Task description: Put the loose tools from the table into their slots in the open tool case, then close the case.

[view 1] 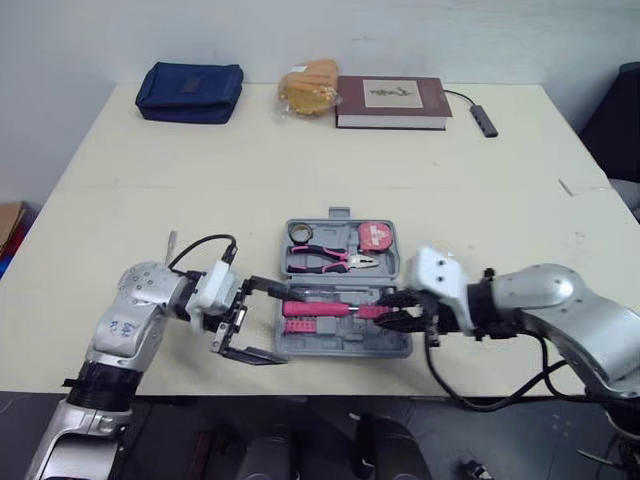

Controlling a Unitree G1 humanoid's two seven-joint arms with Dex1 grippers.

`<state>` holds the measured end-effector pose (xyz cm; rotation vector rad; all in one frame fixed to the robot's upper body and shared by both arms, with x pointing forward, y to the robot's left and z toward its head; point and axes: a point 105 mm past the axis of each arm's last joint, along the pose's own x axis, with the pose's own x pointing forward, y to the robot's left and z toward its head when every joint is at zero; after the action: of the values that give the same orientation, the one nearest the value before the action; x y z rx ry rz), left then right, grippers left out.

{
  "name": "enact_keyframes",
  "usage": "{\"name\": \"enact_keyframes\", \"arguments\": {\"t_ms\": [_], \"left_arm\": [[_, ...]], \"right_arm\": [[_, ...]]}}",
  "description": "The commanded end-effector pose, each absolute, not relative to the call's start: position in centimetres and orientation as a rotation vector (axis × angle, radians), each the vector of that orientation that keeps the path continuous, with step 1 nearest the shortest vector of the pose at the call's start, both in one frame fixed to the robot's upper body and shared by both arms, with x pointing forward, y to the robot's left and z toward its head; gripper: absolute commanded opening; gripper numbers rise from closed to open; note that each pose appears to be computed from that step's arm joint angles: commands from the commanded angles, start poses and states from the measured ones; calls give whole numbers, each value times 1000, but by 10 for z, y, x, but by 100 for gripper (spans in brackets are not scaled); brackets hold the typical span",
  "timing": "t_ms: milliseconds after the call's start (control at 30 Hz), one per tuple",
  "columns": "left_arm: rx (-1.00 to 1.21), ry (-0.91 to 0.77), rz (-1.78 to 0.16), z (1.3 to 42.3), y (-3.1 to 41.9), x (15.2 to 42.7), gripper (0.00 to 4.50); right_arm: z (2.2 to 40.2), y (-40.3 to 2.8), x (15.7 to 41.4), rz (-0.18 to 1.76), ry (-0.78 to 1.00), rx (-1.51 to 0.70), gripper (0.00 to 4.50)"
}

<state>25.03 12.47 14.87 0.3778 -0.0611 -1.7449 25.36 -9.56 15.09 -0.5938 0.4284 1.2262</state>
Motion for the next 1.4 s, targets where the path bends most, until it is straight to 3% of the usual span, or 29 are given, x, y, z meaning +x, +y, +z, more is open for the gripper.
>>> {"name": "enact_keyframes", "arguments": {"t_ms": [33,600,1400], "left_arm": [[450,-52,-1727,142,135,249,450],[395,-57,-1654,148,133,255,450],[350,1,-1631,139,131,255,450]], "right_arm": [[149,-91,253,1230,435,-632,75],[133,-73,270,1269,462,-689,75],[131,-63,254,1377,534,-683,75]]}}
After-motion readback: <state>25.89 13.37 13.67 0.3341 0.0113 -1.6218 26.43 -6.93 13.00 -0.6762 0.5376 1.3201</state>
